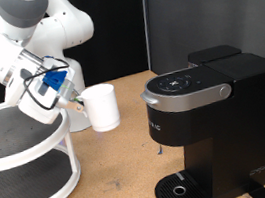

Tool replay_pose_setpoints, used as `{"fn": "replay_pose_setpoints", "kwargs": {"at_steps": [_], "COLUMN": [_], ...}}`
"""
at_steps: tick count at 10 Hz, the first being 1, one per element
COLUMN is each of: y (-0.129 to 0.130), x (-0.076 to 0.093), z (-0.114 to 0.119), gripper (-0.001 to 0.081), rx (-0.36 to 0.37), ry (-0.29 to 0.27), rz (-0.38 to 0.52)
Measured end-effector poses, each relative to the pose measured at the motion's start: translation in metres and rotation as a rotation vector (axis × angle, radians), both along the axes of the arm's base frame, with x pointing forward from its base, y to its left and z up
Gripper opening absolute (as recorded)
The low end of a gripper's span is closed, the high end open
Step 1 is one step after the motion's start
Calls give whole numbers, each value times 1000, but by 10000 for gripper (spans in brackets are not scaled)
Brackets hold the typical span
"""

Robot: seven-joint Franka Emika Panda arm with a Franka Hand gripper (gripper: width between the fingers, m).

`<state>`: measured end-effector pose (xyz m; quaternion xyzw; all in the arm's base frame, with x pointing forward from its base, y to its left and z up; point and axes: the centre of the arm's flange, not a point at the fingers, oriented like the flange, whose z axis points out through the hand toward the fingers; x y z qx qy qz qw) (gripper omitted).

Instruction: Make a cup of coffee with the keurig machine

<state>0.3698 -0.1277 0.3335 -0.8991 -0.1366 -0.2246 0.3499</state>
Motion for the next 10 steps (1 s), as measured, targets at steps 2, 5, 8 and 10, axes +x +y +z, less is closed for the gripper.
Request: {"fn": "replay_pose_setpoints", "kwargs": {"at_steps": [2,5,8,10], "y": [7,10,10,9], "x": [3,4,2,2], "z": [-4,-5,-12,-25], "gripper": [72,72,72,72], "rx": [23,33,24,-12], "ry": [10,7,28,44], "rz": [-10,-13,-11,-20]}}
